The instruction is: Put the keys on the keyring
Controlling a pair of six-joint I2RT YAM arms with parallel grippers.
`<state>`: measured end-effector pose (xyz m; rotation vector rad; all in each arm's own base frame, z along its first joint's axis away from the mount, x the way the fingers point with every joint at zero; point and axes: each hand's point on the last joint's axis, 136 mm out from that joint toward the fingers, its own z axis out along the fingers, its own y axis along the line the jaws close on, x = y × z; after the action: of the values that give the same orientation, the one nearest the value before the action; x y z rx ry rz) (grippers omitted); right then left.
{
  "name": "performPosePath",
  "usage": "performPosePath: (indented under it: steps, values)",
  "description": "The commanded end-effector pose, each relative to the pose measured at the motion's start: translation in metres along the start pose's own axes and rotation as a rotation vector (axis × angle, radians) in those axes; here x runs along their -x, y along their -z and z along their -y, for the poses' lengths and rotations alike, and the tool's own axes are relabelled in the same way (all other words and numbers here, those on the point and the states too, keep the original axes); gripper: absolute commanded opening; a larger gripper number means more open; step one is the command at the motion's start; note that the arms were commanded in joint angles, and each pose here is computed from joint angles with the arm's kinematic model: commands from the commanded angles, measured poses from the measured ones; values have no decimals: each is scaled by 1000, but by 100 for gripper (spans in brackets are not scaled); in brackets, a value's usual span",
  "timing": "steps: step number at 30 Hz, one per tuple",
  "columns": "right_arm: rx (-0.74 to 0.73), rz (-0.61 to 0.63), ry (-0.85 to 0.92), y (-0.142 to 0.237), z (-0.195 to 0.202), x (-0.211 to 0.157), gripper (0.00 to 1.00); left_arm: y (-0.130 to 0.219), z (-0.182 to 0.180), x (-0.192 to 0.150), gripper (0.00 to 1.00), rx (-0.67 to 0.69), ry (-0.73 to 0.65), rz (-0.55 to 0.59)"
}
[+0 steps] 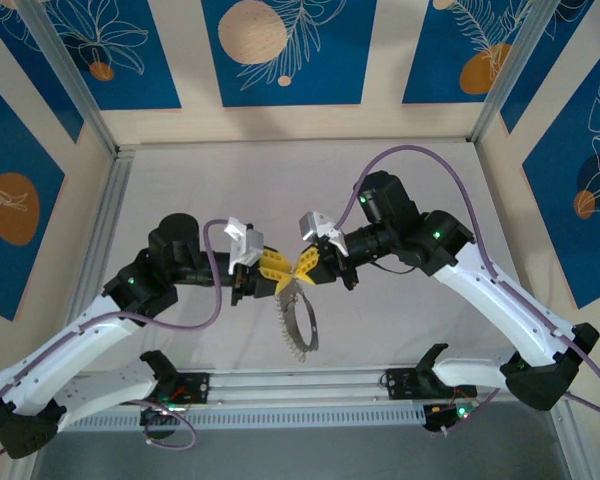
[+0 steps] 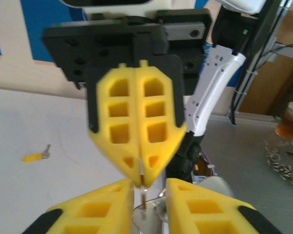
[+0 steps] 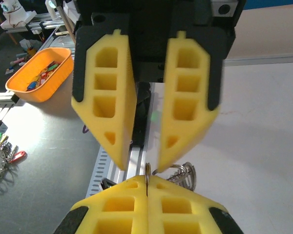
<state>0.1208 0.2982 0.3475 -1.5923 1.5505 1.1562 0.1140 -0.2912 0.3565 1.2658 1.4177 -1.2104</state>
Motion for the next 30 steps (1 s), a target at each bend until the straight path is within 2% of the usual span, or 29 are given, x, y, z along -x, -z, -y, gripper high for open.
performPosePath:
  steps: [1, 10, 18, 25, 30]
  values:
    - [34, 32, 30, 6, -12, 10, 0, 4, 20, 3, 19, -70, -35, -25]
    - [40, 40, 35, 4, -12, 13, 0, -3, 20, -11, 18, -59, -18, -98]
    - [23, 31, 37, 2, -9, 11, 0, -7, 11, -26, 20, 5, -14, -163]
    - [-10, 41, 52, 1, -5, 13, 0, -10, 6, -31, 20, 23, -6, -191]
    - [-3, 29, 61, -5, -4, 12, 0, -10, 9, -25, 16, 14, -15, -152]
